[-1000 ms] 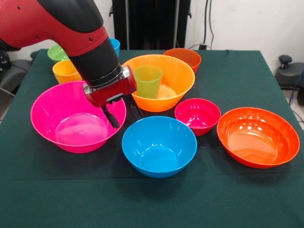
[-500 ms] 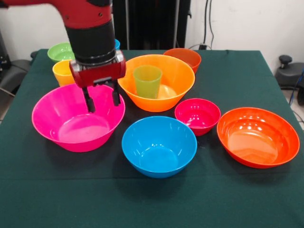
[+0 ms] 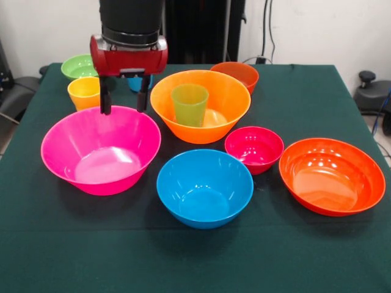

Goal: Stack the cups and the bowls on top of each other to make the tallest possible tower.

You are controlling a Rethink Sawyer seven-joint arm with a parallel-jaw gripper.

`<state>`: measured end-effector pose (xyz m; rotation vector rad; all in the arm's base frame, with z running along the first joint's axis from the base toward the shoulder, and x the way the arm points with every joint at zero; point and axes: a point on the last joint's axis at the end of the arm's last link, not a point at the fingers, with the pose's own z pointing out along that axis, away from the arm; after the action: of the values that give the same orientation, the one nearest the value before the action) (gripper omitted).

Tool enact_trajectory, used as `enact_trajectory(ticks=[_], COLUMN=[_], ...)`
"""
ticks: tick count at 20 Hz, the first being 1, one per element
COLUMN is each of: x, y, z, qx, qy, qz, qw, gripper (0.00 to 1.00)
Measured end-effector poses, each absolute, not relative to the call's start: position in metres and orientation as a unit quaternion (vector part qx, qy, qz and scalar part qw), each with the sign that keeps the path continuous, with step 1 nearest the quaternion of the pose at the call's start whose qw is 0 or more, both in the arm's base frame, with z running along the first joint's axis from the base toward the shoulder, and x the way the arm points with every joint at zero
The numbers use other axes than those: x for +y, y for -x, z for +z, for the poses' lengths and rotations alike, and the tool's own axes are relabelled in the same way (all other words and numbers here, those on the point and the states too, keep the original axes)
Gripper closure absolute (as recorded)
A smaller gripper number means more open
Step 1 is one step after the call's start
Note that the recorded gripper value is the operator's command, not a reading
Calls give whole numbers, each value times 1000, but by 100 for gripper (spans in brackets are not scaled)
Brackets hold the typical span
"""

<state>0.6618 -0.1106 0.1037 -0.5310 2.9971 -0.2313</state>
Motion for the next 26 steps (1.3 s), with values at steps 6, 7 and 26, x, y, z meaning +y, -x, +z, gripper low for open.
enact_trajectory(ticks=[6, 7, 26], x=[-116, -122, -97], y=[-660, -659, -620], z=[104, 99, 76], qx=[983, 983, 978], qy=[153, 148, 151], qz=[-85, -85, -120], qw=[54, 62, 81], gripper=[0, 0, 0])
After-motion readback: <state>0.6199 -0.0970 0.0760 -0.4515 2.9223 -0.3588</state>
